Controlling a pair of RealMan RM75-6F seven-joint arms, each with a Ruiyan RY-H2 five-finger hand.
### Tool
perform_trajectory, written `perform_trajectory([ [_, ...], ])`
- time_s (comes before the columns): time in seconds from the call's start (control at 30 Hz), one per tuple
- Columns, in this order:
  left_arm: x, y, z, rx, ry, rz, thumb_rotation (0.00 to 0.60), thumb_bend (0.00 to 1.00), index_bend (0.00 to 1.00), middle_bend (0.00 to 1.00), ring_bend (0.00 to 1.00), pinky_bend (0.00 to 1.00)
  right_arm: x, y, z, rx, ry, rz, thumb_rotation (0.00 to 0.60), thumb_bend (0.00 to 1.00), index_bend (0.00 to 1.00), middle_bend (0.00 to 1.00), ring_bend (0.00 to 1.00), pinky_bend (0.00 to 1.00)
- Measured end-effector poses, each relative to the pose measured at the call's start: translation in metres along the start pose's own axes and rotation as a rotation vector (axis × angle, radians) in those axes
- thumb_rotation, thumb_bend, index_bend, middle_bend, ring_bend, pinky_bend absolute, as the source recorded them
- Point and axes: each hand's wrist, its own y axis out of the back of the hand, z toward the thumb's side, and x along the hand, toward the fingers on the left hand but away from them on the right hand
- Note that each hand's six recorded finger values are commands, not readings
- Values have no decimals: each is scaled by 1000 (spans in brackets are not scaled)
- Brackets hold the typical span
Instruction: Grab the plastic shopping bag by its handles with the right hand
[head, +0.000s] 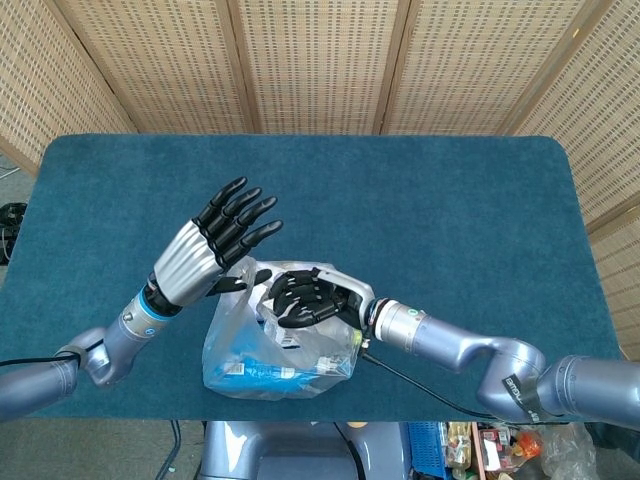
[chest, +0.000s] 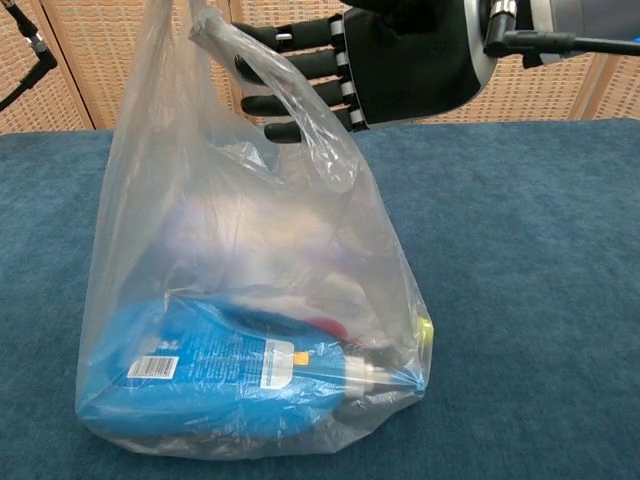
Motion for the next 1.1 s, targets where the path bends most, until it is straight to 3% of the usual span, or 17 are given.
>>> perform_trajectory([
  [0.23,-7,4,-6,11,2,0,600,193,33,0,0,0,0,-3,-7,-3,-70,-16,600,203,436,528,424,443],
  [0.5,-13,8,-11,20,3,2,600,192,33,0,0,0,-1,-11,-7,78,-117,-3,600,162,448,528,449,443],
  [0.73,-14,6,-7,13,-2,-1,600,193,34,0,0,0,-8,-24,-6,-2,-117,26,600,199,456,528,450,443],
  [1.1,-9,6,3,-8,-9,2,600,193,37,0,0,0,-21,-25,-5,-152,-94,15,600,252,450,528,435,443],
])
